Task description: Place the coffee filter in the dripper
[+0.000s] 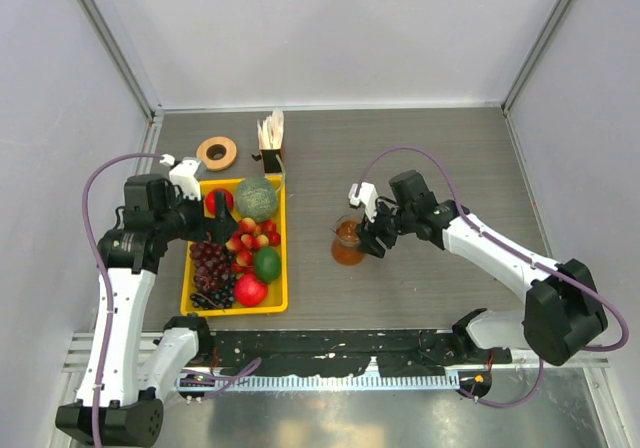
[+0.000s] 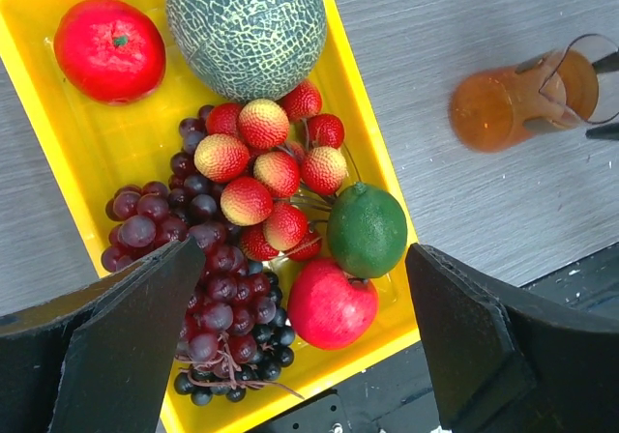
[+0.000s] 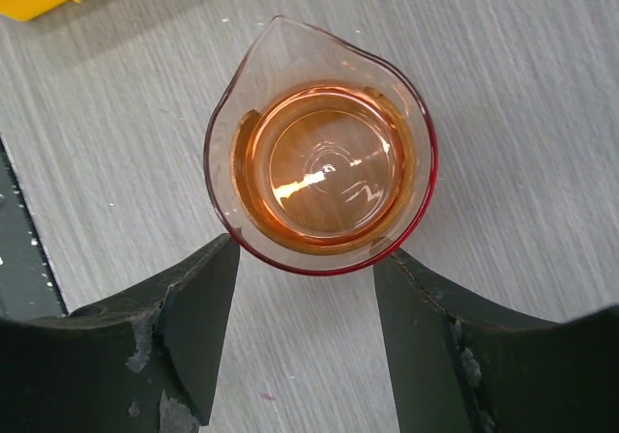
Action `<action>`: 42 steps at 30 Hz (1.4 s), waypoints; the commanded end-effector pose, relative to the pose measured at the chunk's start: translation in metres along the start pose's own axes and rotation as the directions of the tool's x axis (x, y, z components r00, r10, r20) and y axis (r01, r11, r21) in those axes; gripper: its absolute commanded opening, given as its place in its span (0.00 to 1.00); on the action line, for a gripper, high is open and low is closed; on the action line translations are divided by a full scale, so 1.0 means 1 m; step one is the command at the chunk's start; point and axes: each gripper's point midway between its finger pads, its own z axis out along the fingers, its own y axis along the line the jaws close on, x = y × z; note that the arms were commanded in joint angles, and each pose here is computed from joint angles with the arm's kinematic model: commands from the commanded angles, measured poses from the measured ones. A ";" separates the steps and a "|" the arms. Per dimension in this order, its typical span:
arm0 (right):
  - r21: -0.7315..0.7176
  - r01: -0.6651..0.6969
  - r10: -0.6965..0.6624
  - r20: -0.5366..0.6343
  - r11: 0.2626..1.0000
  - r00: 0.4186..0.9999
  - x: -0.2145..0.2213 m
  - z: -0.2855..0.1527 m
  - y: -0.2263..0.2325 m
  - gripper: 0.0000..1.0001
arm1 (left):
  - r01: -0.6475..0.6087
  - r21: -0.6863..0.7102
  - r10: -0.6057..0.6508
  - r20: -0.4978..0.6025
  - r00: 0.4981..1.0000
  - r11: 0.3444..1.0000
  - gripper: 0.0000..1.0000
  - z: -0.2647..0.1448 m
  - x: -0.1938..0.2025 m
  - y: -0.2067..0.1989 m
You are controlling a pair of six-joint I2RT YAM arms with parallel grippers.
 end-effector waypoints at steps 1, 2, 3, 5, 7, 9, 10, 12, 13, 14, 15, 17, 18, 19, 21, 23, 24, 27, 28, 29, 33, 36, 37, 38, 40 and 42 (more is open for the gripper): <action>-0.002 -0.025 0.025 0.020 1.000 0.999 -0.011 0.004 0.004 0.67 | 0.031 0.007 -0.032 0.067 0.997 0.999 0.99 -0.002 -0.027 -0.001; 0.005 -0.029 0.029 0.016 1.000 0.999 -0.010 0.004 0.003 0.68 | 0.056 -0.009 -0.055 0.081 0.995 0.998 0.99 -0.002 -0.031 0.005; 0.019 -0.030 0.030 0.003 0.999 1.000 -0.008 0.004 0.000 0.72 | 0.070 -0.012 -0.069 0.096 0.993 0.997 0.99 -0.002 -0.034 0.007; 0.035 -0.026 0.026 -0.001 0.999 1.000 -0.010 0.001 -0.003 0.82 | 0.093 -0.015 -0.090 0.124 0.988 0.996 0.99 -0.001 -0.044 0.011; 0.048 -0.014 0.014 0.013 0.999 1.000 -0.015 -0.005 -0.003 0.91 | 0.110 -0.038 -0.102 0.167 0.981 0.993 0.99 -0.001 -0.061 0.020; 0.060 -0.014 0.012 0.033 0.998 0.999 -0.021 -0.012 -0.003 0.97 | 0.152 -0.059 -0.136 0.211 0.968 0.987 0.99 0.002 -0.081 0.034; 0.068 -0.011 0.007 0.051 0.998 0.999 -0.026 -0.018 -0.002 0.95 | 0.194 -0.067 -0.176 0.209 0.962 0.979 0.99 0.010 -0.088 0.045; 0.090 -0.023 0.016 0.084 0.996 0.996 -0.033 -0.029 -0.005 0.96 | 0.256 -0.066 -0.234 0.241 0.942 0.964 0.99 0.016 -0.114 0.065; 0.096 -0.027 0.018 0.092 0.995 0.996 -0.034 -0.031 -0.006 0.95 | 0.279 -0.069 -0.254 0.245 0.936 0.958 0.99 0.024 -0.123 0.078; 0.116 -0.033 0.020 0.108 0.993 0.994 -0.036 -0.038 -0.009 0.95 | 0.298 -0.066 -0.272 0.258 0.927 0.952 0.99 0.030 -0.135 0.087; 0.124 -0.040 0.025 0.119 0.991 0.993 -0.038 -0.041 -0.011 0.96 | 0.315 -0.065 -0.288 0.261 0.921 0.947 0.99 0.038 -0.145 0.099; 0.145 -0.050 0.031 0.133 0.988 0.991 -0.039 -0.048 -0.016 0.95 | 0.340 -0.075 -0.311 0.258 0.915 0.937 0.99 0.055 -0.161 0.120; 0.153 -0.060 0.040 0.135 0.986 0.990 -0.038 -0.050 -0.019 0.96 | 0.365 -0.073 -0.338 0.244 0.909 0.928 0.99 0.066 -0.166 0.131; 0.155 -0.067 0.046 0.137 0.986 0.989 -0.037 -0.051 -0.021 0.95 | 0.381 -0.070 -0.355 0.244 0.903 0.922 0.99 0.072 -0.175 0.139; 0.159 -0.081 0.057 0.145 0.984 0.988 -0.037 -0.054 -0.025 0.96 | 0.421 -0.071 -0.397 0.225 0.890 0.904 0.99 0.095 -0.181 0.162; 0.150 -0.095 0.072 0.149 0.984 0.986 -0.034 -0.054 -0.027 0.95 | 0.438 -0.096 -0.410 0.218 0.886 0.894 0.99 0.113 -0.188 0.182; 0.149 -0.100 0.078 0.150 0.984 0.986 -0.034 -0.055 -0.028 0.95 | 0.443 -0.109 -0.412 0.222 0.884 0.890 0.99 0.121 -0.190 0.192; 0.145 -0.107 0.086 0.143 0.984 0.986 -0.030 -0.054 -0.029 0.95 | 0.459 -0.134 -0.430 0.200 0.880 0.878 0.98 0.152 -0.186 0.217; 0.148 -0.113 0.092 0.141 0.982 0.986 -0.029 -0.055 -0.031 0.95 | 0.469 -0.143 -0.439 0.198 0.876 0.871 0.98 0.160 -0.185 0.225; 0.146 -0.116 0.096 0.138 0.982 0.986 -0.028 -0.054 -0.031 0.95 | 0.481 -0.149 -0.452 0.189 0.872 0.864 0.98 0.170 -0.182 0.232; 0.141 -0.124 0.106 0.128 0.982 0.986 -0.023 -0.052 -0.034 0.95 | 0.531 -0.124 -0.513 0.149 0.845 0.838 0.94 0.202 -0.171 0.246; 0.130 -0.138 0.123 0.120 0.982 0.985 -0.020 -0.052 -0.034 0.95 | 0.562 -0.124 -0.551 0.114 0.827 0.818 0.93 0.222 -0.156 0.254; 0.129 -0.141 0.125 0.122 0.981 0.985 -0.020 -0.052 -0.035 0.96 | 0.571 -0.131 -0.560 0.109 0.821 0.811 0.93 0.226 -0.151 0.257; 0.128 -0.142 0.126 0.122 0.982 0.984 -0.020 -0.052 -0.034 0.95 | 0.580 -0.137 -0.570 0.107 0.815 0.803 0.93 0.230 -0.146 0.261; 0.124 -0.144 0.128 0.124 0.982 0.984 -0.020 -0.052 -0.034 0.96 | 0.599 -0.136 -0.589 0.108 0.801 0.789 0.93 0.236 -0.139 0.265; 0.120 -0.146 0.132 0.119 0.982 0.984 -0.018 -0.051 -0.034 0.95 | 0.616 -0.140 -0.608 0.103 0.787 0.775 0.93 0.240 -0.134 0.269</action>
